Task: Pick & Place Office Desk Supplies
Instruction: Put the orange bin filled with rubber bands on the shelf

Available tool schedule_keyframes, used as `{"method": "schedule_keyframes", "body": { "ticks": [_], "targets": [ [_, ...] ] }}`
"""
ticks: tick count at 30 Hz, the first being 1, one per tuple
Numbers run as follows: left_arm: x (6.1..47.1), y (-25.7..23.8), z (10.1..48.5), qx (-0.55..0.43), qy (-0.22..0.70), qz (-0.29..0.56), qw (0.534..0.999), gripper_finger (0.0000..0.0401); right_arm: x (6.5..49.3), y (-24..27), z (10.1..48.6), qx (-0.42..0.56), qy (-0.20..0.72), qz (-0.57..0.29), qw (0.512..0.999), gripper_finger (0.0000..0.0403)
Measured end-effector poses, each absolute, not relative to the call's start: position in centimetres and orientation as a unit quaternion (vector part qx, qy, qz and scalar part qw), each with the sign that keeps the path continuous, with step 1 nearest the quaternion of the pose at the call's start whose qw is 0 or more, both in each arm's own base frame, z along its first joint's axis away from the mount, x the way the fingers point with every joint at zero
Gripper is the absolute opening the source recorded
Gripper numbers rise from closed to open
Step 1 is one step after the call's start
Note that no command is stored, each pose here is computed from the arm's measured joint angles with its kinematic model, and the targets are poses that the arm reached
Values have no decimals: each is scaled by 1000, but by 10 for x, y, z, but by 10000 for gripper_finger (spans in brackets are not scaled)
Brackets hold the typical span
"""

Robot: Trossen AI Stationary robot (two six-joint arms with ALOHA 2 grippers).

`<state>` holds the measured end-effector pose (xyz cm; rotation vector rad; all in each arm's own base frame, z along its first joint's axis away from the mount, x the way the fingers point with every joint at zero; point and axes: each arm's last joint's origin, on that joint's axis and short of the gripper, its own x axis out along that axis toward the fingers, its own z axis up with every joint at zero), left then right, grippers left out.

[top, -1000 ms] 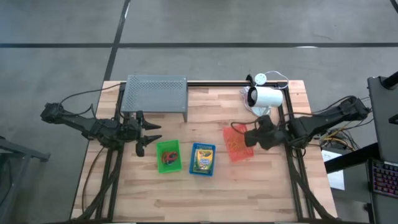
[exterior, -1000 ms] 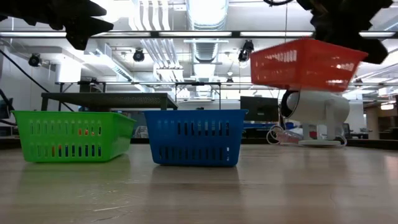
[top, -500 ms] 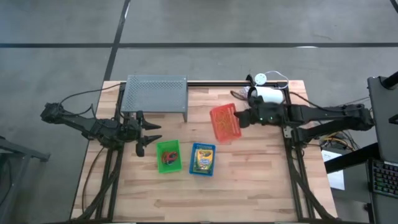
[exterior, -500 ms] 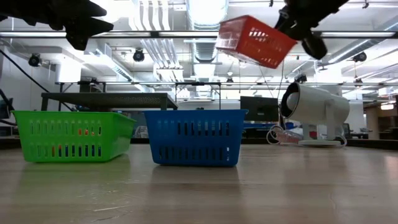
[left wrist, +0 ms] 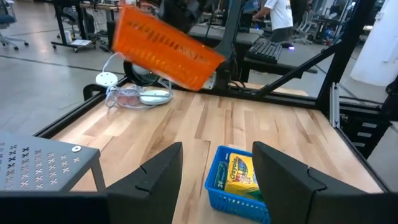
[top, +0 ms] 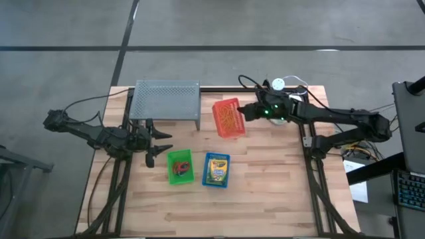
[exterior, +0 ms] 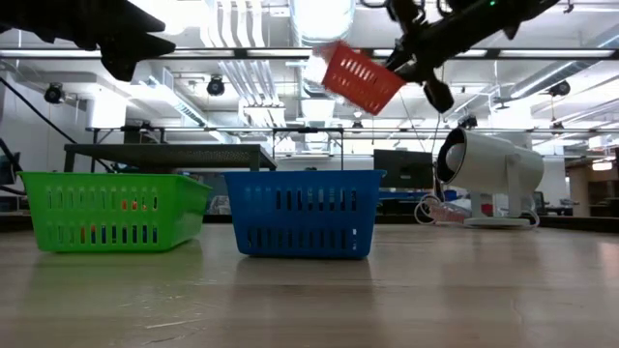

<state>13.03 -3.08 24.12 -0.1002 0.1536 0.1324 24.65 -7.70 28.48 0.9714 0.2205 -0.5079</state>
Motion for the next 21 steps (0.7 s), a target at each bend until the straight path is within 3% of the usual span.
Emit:
{"method": "schedule_keyframes", "body": {
  "ticks": [8,16,21],
  "targets": [
    [129,-30,236,-38,104,68,991,200,276,-92,299,455,117,-252,846,13],
    [127,-30,229,-23,139,71,987,200,316,-107,336,452,198,-284,822,13],
    [126,-29,224,-14,161,72,984,200,343,-109,358,416,197,-262,848,13]
  ]
}}
